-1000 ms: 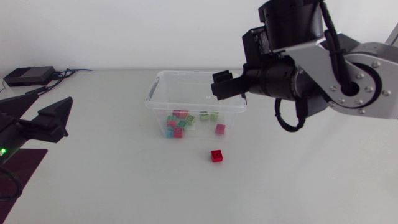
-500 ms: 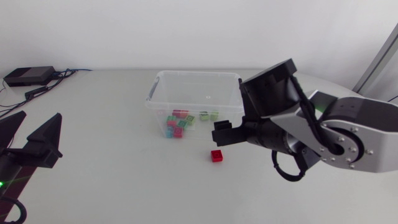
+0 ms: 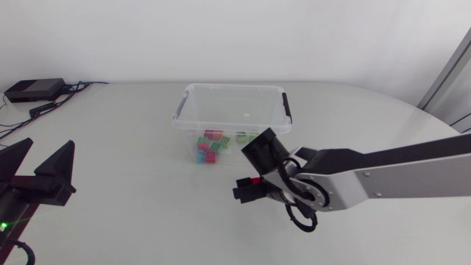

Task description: Pick up the duplo bricks and place them in the container

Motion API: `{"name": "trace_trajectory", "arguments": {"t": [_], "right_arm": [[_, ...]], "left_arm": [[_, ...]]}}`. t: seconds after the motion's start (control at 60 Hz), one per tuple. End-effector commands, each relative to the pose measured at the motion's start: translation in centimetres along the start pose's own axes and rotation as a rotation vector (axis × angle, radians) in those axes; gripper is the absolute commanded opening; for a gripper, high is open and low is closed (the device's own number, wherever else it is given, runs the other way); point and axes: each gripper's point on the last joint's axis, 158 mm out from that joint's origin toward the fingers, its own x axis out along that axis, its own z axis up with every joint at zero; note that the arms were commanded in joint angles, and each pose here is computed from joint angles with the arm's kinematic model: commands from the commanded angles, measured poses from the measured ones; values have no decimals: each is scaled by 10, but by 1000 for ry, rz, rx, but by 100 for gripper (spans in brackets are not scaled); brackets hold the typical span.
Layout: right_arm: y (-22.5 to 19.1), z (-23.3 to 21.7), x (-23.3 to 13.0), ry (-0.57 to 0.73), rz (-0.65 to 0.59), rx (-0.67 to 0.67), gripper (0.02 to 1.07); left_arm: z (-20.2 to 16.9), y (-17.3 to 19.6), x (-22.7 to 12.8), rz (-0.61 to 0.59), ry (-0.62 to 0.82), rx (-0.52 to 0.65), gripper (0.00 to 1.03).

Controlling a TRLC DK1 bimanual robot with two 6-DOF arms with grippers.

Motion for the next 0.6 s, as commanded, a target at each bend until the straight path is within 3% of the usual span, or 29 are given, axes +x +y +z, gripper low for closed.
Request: {"name": "trace_trajectory", "arguments": {"t": [0.0, 0.433, 0.583], "right_arm": [[0, -6, 14, 26, -23, 2, 97], [0, -2, 43, 49, -57, -22, 92], [-1, 2, 47, 49, -61, -23, 75]], "left_arm": [[-14, 1, 0, 7, 13, -31, 99], [-36, 3, -1, 24, -2, -36, 99], [-40, 4, 0, 31, 0, -32, 99]]}}
